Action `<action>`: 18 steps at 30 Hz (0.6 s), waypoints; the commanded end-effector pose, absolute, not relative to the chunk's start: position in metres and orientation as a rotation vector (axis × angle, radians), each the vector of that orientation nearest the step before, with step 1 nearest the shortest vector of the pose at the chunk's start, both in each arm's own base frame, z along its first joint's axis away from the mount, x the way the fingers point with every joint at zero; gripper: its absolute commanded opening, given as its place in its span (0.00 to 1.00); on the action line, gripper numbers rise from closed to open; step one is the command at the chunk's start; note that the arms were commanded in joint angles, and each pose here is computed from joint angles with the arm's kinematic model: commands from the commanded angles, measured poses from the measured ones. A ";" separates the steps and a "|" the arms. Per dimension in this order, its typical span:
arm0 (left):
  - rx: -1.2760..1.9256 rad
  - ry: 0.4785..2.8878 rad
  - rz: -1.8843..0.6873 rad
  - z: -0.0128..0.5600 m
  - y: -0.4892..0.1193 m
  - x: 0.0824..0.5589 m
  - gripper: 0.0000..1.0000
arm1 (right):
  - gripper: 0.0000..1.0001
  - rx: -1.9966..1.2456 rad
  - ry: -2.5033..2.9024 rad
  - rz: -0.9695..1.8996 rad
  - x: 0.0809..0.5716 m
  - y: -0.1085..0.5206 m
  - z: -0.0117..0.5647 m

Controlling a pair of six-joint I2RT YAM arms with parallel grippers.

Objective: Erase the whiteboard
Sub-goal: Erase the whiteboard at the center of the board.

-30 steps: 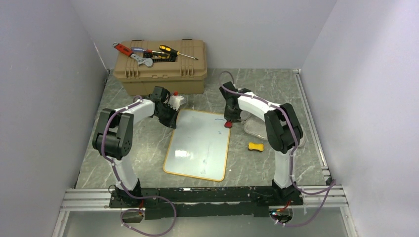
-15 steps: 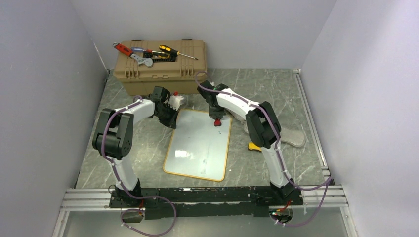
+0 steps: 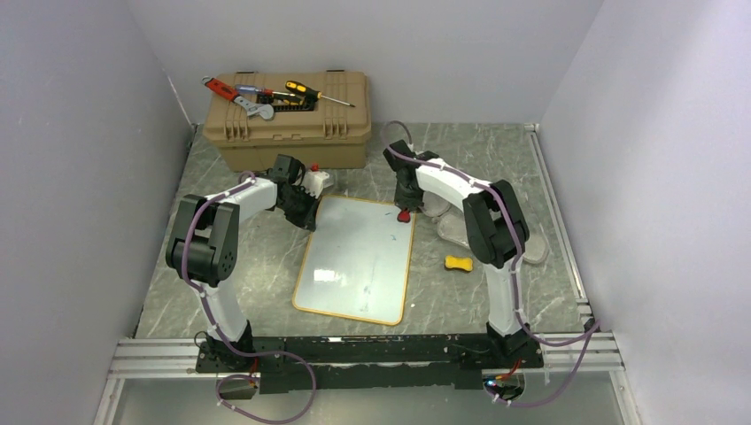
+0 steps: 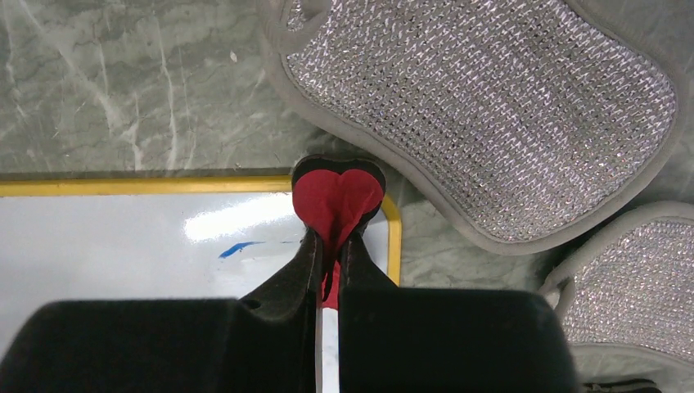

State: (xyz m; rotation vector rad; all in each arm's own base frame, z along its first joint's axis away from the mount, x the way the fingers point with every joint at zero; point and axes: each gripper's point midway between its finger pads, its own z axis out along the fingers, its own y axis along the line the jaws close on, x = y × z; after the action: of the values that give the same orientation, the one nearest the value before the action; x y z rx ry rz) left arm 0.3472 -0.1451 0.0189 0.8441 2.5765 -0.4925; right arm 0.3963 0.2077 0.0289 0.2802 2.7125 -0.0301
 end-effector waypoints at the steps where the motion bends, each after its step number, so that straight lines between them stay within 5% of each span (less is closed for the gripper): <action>1: 0.907 2.771 -0.448 -0.019 -0.127 0.304 0.06 | 0.00 0.277 2.777 -0.106 0.387 0.217 -0.001; 9: 0.911 2.773 -0.446 -0.018 -0.127 0.303 0.06 | 0.00 0.216 2.809 0.066 0.376 0.289 -0.008; 18: 0.905 2.774 -0.450 -0.018 -0.127 0.304 0.06 | 0.00 0.326 2.696 -0.068 0.398 0.222 0.009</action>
State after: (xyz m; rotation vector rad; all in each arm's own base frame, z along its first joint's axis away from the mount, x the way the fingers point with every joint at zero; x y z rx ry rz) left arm 0.3472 -0.1451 0.0189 0.8441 2.5765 -0.4925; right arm 0.4015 0.2608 0.0295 0.2405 2.6763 0.0240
